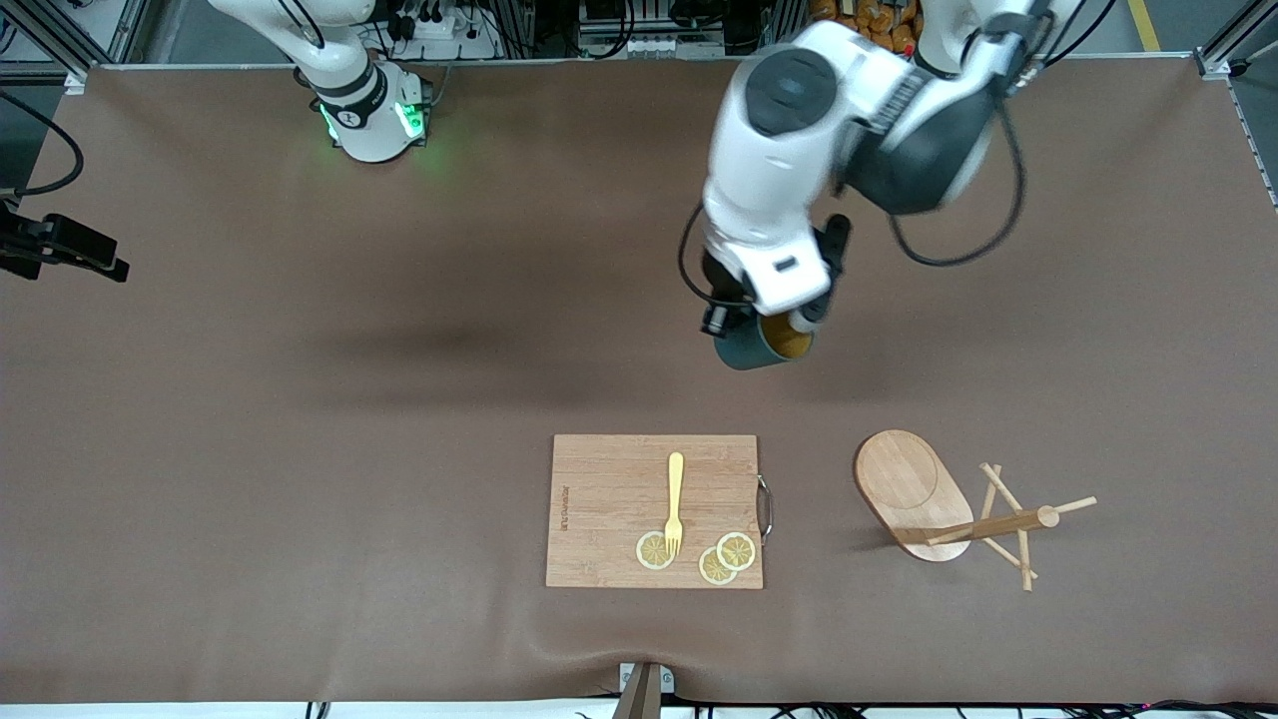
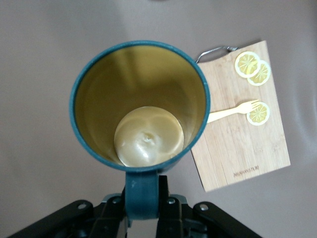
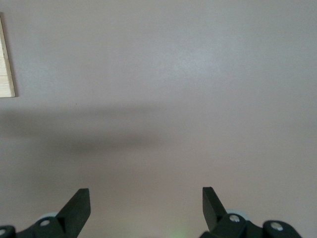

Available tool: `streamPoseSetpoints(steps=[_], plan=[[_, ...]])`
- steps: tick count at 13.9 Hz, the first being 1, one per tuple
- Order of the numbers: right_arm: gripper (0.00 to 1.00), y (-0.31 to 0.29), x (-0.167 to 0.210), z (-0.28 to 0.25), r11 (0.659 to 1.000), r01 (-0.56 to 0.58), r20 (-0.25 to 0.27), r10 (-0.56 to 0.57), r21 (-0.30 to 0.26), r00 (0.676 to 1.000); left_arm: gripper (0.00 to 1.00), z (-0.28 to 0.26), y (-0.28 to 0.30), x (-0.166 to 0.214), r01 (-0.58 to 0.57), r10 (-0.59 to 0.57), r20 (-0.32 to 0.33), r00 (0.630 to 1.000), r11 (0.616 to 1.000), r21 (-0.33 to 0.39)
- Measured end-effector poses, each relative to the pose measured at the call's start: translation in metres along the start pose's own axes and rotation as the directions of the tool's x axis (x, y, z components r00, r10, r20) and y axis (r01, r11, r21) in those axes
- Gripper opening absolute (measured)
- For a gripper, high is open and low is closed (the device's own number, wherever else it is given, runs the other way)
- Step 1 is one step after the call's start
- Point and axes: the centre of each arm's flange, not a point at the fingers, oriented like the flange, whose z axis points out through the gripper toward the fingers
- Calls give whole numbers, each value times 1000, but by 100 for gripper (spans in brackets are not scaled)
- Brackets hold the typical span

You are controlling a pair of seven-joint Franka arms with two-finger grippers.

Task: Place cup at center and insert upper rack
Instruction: 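Lift the mug with the left gripper toward the wooden mug stand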

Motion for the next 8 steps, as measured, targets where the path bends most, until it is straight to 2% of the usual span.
streamPoseSetpoints(steps=[3, 6, 8], plan=[[100, 1, 0, 0, 1000, -2, 0, 2, 0, 1000, 21, -19, 8, 55, -1, 0, 87, 996, 1000, 11], [100, 2, 0, -2, 1000, -4, -9, 4, 0, 1000, 21, -31, 6, 96, -43, 37, 151, 988, 998, 42], [100, 2, 0, -6, 1000, -4, -17, 4, -1, 1000, 21, -42, 5, 140, -86, 76, 211, 974, 996, 37]])
